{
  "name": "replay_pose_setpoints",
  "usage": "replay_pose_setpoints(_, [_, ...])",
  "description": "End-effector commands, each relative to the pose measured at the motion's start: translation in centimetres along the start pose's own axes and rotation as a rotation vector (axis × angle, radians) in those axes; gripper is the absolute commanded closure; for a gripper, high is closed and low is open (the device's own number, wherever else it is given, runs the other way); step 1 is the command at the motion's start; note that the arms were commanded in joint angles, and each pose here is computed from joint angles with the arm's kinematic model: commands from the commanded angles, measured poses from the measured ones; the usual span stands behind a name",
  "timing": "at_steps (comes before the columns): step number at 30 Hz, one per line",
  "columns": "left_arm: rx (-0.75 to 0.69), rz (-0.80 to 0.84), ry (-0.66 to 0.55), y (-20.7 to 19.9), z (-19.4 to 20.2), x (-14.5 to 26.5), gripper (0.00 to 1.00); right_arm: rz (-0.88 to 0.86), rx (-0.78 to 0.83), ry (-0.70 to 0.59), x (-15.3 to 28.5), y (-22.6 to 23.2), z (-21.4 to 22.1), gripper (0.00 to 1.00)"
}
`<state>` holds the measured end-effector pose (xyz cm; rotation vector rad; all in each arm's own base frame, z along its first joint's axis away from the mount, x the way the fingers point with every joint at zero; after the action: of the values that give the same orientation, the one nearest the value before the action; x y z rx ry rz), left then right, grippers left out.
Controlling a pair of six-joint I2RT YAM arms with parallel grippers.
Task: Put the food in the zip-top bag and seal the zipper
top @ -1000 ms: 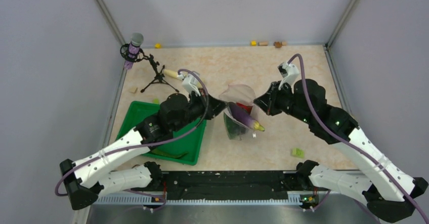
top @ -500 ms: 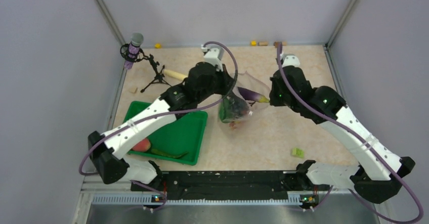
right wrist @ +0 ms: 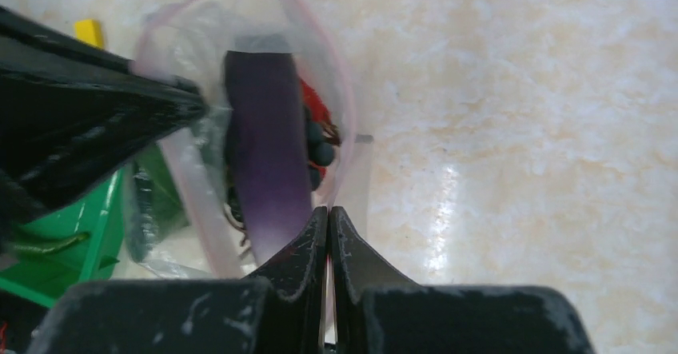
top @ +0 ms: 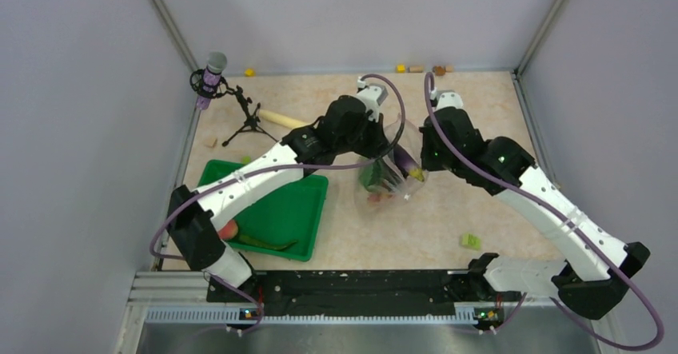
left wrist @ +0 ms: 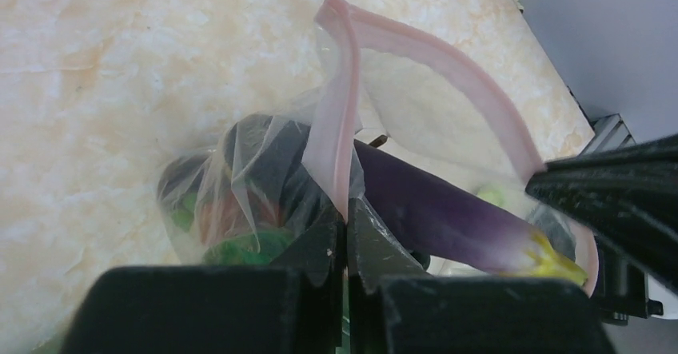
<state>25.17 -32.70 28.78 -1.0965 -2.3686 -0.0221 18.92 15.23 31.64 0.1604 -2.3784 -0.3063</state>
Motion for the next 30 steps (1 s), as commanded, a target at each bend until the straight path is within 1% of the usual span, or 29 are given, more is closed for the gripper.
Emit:
replay_pose_setpoints(1, [-0.063, -0.07, -0.211, 0.1, -4.9, 5.2, 1.0, 0.129, -0.057, -0.217, 1.9, -2.6, -2.2, 0.99])
replay_pose_setpoints(4, [-0.086, -0.131, -0.261, 0.9, -6.4, 7.4, 1.0, 0.206, -0.082, -0.265, 3.0, -4.2, -2.3, 0.99])
replay_pose_setpoints(6, [-0.087, -0.171, -0.268, 1.7, -7.4, 8.3, 1.0, 0.196, -0.093, -0.275, 3.8, -4.6, -2.2, 0.99])
replay_pose_setpoints(9, [-0.078, -0.185, -0.282, 3.0, -8.9, 8.9, 1.0, 0.183, -0.1, -0.283, 4.3, -5.0, -2.1, 0.99])
replay_pose_setpoints(13, [-0.072, -0.178, -0.287, 3.9, -10.3, 9.0, 1.0, 0.105, -0.082, -0.242, 4.1, -4.3, -1.5, 0.99])
replay_pose_setpoints(16, [-0.096, -0.167, -0.299, 3.8, -11.4, 9.0, 1.0, 0.035, -0.057, -0.223, 3.7, -3.4, -1.3, 1.0])
replay_pose_setpoints(17, [-0.103, -0.154, -0.298, 3.7, -11.6, 8.9, 1.0, 0.012, -0.054, -0.224, 3.5, -3.2, -1.2, 1.0])
replay_pose_setpoints(21, [-0.14, -0.002, -0.243, 2.5, -11.2, 6.9, 1.0, -0.102, -0.046, -0.236, 2.4, -1.9, -0.8, 1.0])
replay_pose_setpoints(25, [-0.147, 0.18, -0.141, 1.1, -8.5, 4.7, 1.0, -0.191, -0.079, -0.265, 0.9, -1.1, 0.0, 1.0])
replay_pose_setpoints(26, [-0.145, 0.215, -0.11, 0.9, -7.4, 4.1, 1.0, -0.21, -0.089, -0.264, 0.7, -0.9, 0.3, 1.0])
replay_pose_setpoints(30, [-0.139, 0.28, -0.067, 0.1, -5.0, 3.4, 0.9, -0.244, -0.125, -0.28, 0.4, -1.1, 1.1, 1.0])
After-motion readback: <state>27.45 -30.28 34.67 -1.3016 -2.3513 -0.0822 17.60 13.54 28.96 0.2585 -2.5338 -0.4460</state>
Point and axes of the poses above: each gripper's point midway between its finger pads, its own x axis back along the fingers, its own y axis along the line the jaws close on, z = x × y, the point moved 7 cm from there along x, back along the fingers, and after that the axes turned 13 degrees about -x, right-handed, at the moved point
